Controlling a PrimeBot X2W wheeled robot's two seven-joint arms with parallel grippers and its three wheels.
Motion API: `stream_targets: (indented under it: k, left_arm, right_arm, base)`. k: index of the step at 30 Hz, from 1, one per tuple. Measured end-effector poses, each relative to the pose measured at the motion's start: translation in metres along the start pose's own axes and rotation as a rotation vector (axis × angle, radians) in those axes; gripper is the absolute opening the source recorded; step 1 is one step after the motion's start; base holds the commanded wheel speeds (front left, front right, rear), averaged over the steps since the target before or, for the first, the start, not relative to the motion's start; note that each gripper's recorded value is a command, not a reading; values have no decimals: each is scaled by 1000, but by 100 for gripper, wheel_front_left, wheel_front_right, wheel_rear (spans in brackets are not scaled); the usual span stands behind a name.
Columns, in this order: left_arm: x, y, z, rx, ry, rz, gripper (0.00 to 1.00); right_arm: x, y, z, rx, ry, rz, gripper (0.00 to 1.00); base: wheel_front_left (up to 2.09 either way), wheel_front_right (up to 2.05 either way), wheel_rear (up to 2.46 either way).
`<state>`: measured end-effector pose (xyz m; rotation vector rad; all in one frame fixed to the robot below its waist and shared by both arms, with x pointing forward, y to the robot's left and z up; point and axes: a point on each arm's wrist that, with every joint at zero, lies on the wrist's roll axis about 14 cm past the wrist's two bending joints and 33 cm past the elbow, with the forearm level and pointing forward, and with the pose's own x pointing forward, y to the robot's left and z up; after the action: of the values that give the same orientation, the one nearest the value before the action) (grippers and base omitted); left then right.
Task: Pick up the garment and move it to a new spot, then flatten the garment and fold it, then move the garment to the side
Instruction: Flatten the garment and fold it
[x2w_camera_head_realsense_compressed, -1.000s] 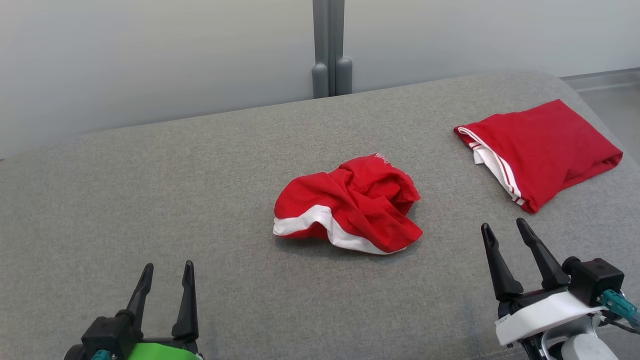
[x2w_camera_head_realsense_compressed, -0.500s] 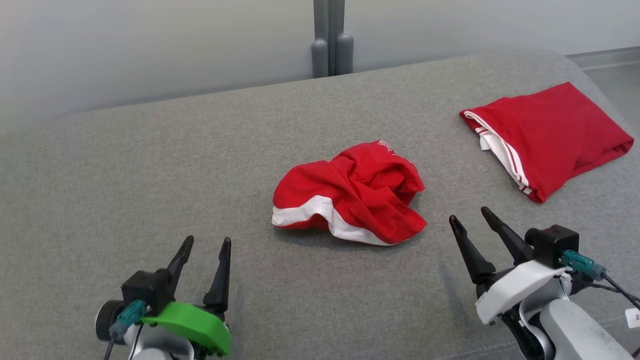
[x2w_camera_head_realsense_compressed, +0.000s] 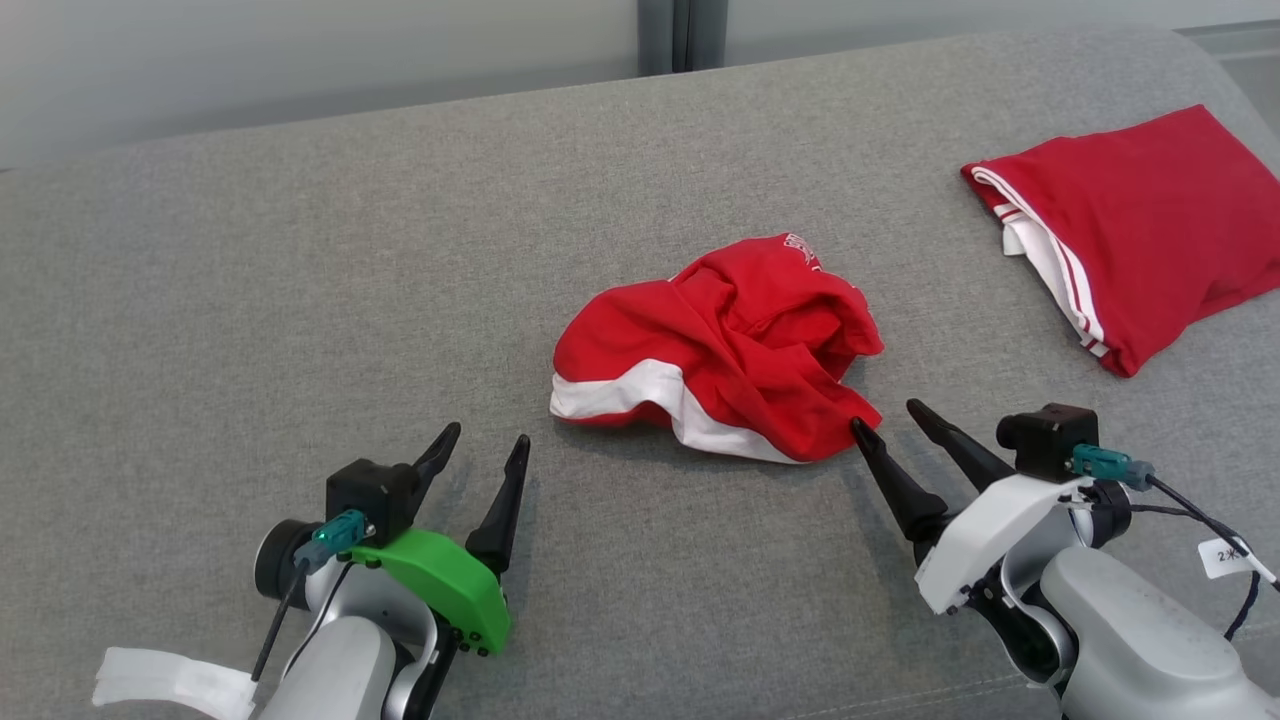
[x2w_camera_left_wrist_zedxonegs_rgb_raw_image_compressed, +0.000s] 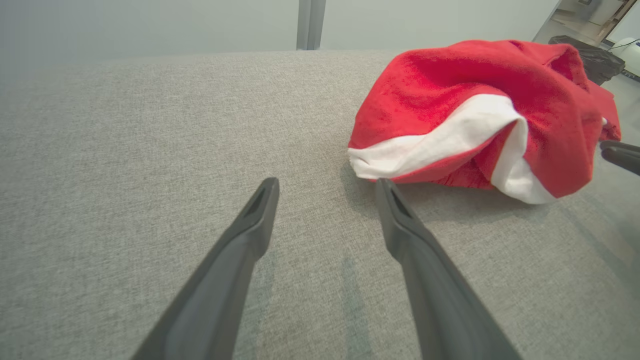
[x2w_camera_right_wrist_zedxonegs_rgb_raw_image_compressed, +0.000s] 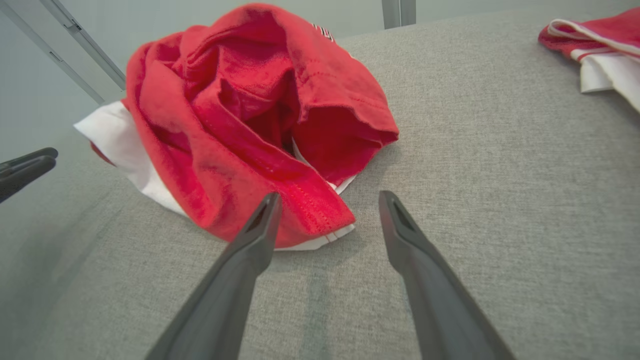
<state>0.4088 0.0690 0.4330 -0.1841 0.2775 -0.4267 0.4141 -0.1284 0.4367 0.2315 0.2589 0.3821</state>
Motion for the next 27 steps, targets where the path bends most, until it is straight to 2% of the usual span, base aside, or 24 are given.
stream_targets:
  k: [11, 22, 23, 24, 25, 26, 27]
  left_arm:
    - [17, -7, -20, -6, 77, -49, 100]
    - [38, -22, -31, 22, 149, -120, 100]
    - [40, -24, -31, 19, 151, -127, 100]
    - [42, -27, -31, 19, 153, -136, 100]
    - [45, -28, -31, 21, 155, -143, 100]
    - [47, -29, -31, 22, 156, -147, 100]
    - [49, -30, -31, 22, 157, -150, 100]
  right_arm:
    - [19, 3, -20, 130, 76, 22, 100]
    - [29, 5, -15, 137, 82, 49, 100]
    - [29, 5, -16, 137, 84, 49, 86]
    - [29, 5, -17, 138, 86, 49, 47]
    - [28, 5, -17, 138, 88, 49, 30]
    - [28, 5, -17, 139, 88, 49, 8]
    - [29, 5, -17, 140, 87, 49, 0]
  base:
    - [0, 0, 0]
    - [0, 0, 0]
    - [0, 0, 0]
    - [0, 0, 0]
    - [0, 0, 0]
    - [0, 0, 0]
    - [0, 0, 0]
